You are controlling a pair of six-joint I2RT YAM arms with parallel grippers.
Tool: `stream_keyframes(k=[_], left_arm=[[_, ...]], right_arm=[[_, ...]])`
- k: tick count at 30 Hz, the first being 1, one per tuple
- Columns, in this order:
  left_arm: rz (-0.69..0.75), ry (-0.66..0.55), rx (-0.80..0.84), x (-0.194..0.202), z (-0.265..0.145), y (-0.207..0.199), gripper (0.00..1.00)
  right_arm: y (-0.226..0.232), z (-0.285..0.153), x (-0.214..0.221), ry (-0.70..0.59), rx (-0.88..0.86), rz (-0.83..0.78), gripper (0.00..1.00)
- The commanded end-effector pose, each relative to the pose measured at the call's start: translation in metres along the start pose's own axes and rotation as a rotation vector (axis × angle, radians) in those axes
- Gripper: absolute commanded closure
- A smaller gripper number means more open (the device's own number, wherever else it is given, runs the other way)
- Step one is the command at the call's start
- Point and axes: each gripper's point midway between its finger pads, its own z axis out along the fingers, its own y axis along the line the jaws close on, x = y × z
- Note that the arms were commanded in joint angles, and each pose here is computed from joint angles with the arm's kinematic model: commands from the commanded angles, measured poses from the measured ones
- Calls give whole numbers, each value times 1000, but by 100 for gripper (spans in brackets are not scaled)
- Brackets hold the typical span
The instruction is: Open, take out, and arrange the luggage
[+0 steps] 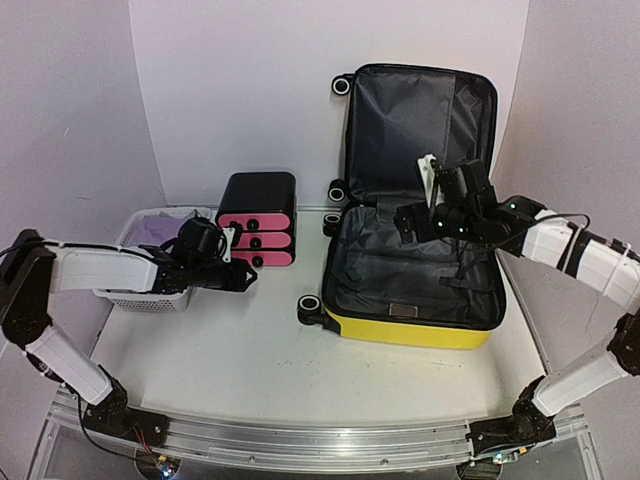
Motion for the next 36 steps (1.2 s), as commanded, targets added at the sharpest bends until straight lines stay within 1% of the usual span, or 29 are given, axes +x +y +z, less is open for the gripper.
stream_keyframes(k=[1, 3, 5, 9, 12, 16, 23, 30, 36], left_arm=[[61, -270, -40, -60, 31, -4, 60], [59, -302, -43, -65, 46, -3, 57], [32, -315, -77, -65, 62, 5, 50], [7, -328, -117, -62, 84, 16, 49], [2, -341, -137, -57, 92, 25, 45], [-25, -322, -111, -55, 104, 28, 41], [-92, -299, -94, -54, 115, 44, 39], [-217, -276, -94, -49, 118, 73, 39], [-240, -278, -41, -58, 122, 66, 41]], right_arm=[[-2, -20, 36, 69, -14, -25, 2], [-4, -27, 37, 60, -26, -17, 2], [-7, -35, 37, 50, -29, -18, 2], [-16, -50, 36, 18, -9, -35, 2], [-24, -62, 34, -12, 8, -37, 2], [-32, -76, 35, -47, 22, -33, 2], [-43, -92, 40, -79, 43, -10, 2], [-50, -101, 43, -99, 59, 2, 2], [-48, -99, 41, -93, 57, -4, 2]])
